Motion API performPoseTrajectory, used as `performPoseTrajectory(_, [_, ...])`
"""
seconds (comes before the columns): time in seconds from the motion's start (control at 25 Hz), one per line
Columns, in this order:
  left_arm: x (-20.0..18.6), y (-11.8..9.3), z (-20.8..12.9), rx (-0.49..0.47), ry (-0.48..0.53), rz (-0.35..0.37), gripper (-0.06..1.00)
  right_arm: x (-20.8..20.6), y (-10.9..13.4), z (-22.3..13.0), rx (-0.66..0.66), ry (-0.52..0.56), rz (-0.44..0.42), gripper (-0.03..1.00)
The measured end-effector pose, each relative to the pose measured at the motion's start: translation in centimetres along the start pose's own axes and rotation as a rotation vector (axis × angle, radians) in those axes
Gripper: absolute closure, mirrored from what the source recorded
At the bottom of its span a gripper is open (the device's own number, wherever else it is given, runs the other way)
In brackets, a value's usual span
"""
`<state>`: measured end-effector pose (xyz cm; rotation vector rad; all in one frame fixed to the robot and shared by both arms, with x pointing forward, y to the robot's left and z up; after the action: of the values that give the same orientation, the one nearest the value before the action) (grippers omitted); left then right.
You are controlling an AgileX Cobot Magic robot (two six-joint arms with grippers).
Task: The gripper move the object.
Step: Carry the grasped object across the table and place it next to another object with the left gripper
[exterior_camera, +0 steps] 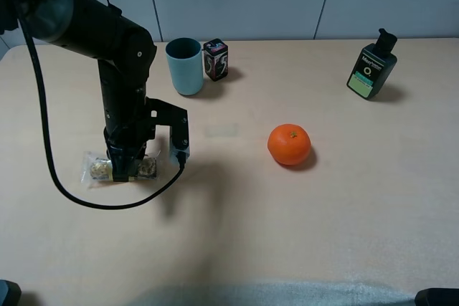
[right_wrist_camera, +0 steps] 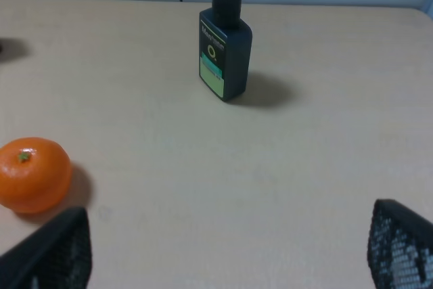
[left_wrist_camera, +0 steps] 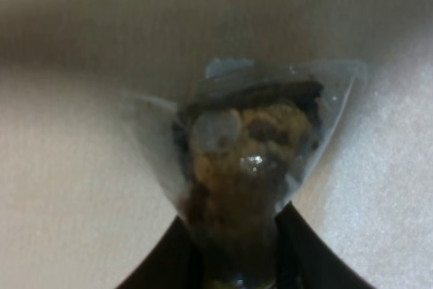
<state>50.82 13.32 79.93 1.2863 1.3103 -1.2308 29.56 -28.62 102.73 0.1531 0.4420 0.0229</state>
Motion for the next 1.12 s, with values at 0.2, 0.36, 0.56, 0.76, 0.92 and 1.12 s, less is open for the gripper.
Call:
performPoseTrajectory(0.2, [0.0, 0.0, 0.0, -0.004, 0.000, -0.001, 0.72, 0.0, 0.0, 0.0, 0.000, 0.000, 0.000, 0.35])
performPoseTrajectory(0.36, [0.0, 0.0, 0.0, -0.007, 0.000, -0.002, 0.72, 0.0, 0.0, 0.0, 0.000, 0.000, 0.000, 0.35])
performPoseTrajectory(0.56, [-0.7, 0.8, 0.7, -0.043, -0.013, 0.005, 0.73, 0.0, 0.0, 0.0, 0.000, 0.000, 0.000, 0.35])
performPoseTrajectory(0.76, [-2.6, 2.1, 1.5, -0.069, -0.038, 0.041, 0.74, 0.0, 0.0, 0.0, 0.000, 0.000, 0.000, 0.35])
performPoseTrajectory(0.92, [-4.9, 2.8, 1.7, -0.072, -0.072, 0.095, 0.74, 0.0, 0.0, 0.0, 0.000, 0.000, 0.000, 0.35])
performPoseTrajectory(1.12, [-7.2, 2.7, 1.2, -0.093, -0.095, 0.132, 0.74, 0.0, 0.0, 0.0, 0.000, 0.000, 0.000, 0.35])
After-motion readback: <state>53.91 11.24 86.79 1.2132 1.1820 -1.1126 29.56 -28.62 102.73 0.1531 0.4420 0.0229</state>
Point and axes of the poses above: a point on each arm's last joint axis where the gripper is mounted, x pointing out along that axis toward the gripper, y along the wrist's bending axis when the last joint is at zero, z = x × y, the point moved 7 cm from there along x, pointing out along that axis toward the gripper, and after that the axes turned 10 degrees about x, right-handed, at the moved point
